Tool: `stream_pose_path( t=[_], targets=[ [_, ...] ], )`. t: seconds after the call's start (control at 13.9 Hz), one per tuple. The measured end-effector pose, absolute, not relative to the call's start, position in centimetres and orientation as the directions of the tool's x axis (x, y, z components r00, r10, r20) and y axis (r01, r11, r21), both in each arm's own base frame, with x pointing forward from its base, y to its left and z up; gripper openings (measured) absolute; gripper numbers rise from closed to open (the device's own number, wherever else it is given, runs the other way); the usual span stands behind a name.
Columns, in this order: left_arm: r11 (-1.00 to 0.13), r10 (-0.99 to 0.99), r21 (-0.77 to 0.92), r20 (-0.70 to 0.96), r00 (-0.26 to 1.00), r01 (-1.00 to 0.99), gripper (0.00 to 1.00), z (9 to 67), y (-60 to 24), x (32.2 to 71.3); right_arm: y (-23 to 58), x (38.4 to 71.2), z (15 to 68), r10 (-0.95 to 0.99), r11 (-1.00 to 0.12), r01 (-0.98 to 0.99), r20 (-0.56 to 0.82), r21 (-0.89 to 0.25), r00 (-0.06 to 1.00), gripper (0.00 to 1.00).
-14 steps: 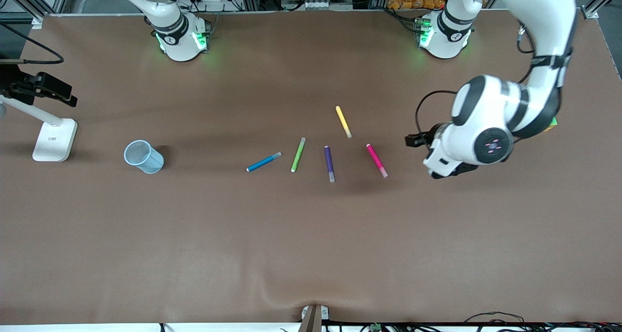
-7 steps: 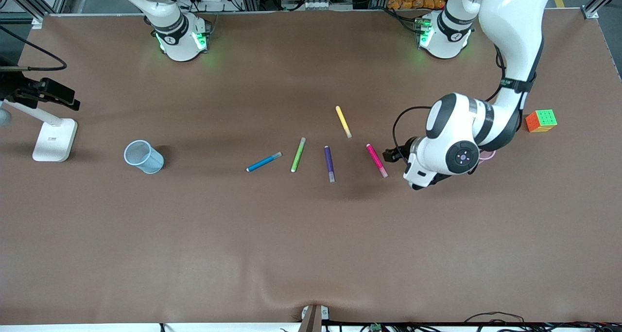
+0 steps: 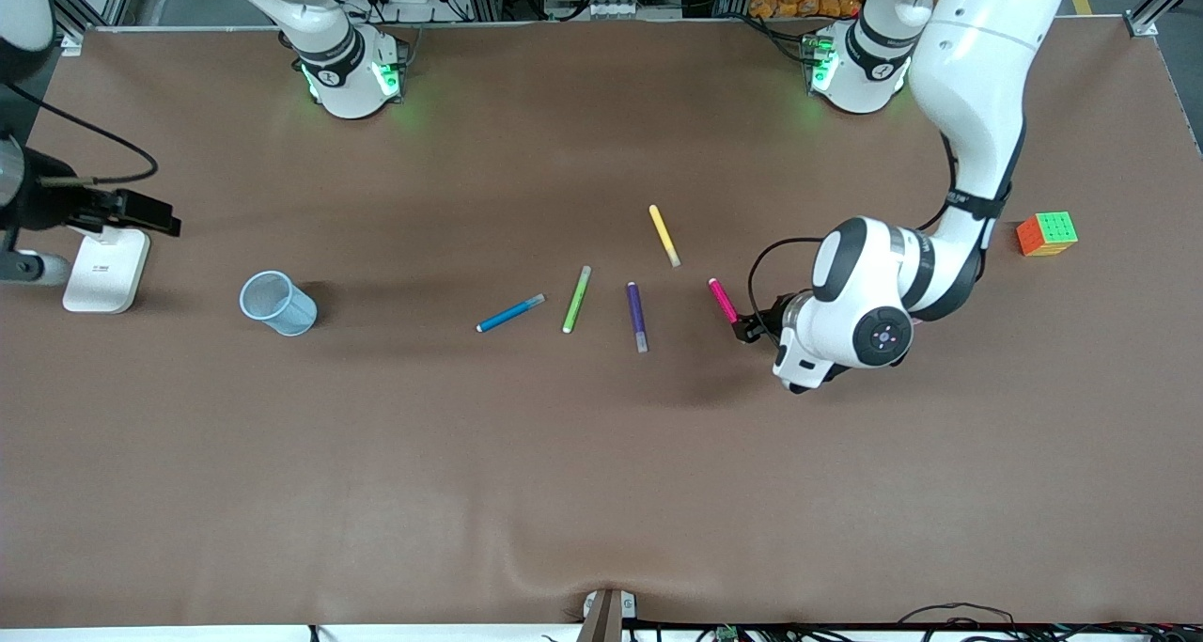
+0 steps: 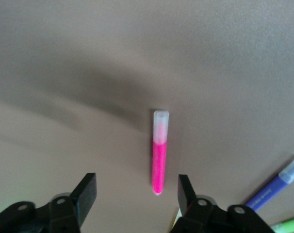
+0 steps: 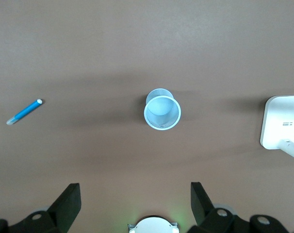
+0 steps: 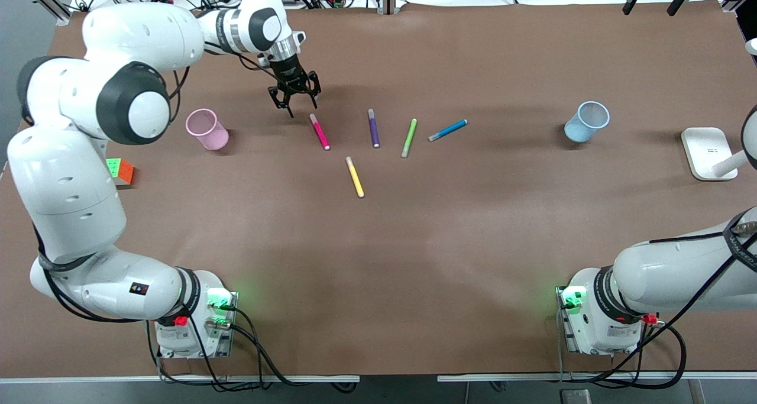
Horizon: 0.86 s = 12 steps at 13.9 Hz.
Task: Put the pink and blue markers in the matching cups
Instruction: 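Grasp the pink marker with the left gripper while the right gripper advances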
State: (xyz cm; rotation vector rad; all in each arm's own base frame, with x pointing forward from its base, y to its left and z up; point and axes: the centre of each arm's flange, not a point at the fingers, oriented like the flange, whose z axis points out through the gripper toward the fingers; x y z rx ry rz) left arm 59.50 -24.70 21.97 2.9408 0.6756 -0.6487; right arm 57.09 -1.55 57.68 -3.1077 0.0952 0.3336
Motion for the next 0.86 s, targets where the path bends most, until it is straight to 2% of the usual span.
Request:
stream_pose_path(
  t=[0.29, 0.43, 0.5, 0.65, 0.72, 0.86],
  targets=[
    [-0.896, 0.417, -0.035, -0.408, 0.812, 0.443, 0.68, 19.2, -24.8, 59.8, -1.5, 57.1, 58.0, -0.058, -0.998, -0.061, -0.208, -0.008, 0.976, 1.00],
    [-0.891, 0.429, -0.037, -0.403, 0.809, 0.453, 0.67, 18.4, -25.5, 59.6, -1.5, 57.4, 57.2, -0.057, -0.998, -0.061, -0.225, -0.008, 0.973, 1.00],
    [-0.888, 0.434, -0.036, -0.397, 0.809, 0.459, 0.64, 18.1, -25.9, 59.5, -1.5, 57.6, 56.6, -0.057, -0.998, -0.061, -0.234, -0.008, 0.970, 1.00],
    [-0.886, 0.438, -0.036, -0.392, 0.809, 0.463, 0.49, 17.3, -26.4, 59.4, -1.5, 57.9, 55.8, -0.057, -0.998, -0.060, -0.248, -0.008, 0.967, 1.00],
    [-0.885, 0.440, -0.037, -0.393, 0.808, 0.464, 0.49, 16.9, -26.4, 59.3, -1.5, 57.9, 55.6, -0.056, -0.998, -0.061, -0.257, -0.008, 0.965, 1.00],
    [-0.884, 0.443, -0.040, -0.395, 0.805, 0.466, 0.33, 16.4, -26.3, 59.3, -1.6, 57.6, 55.2, -0.070, -0.997, -0.074, -0.289, -0.003, 0.955, 1.00]
  ],
)
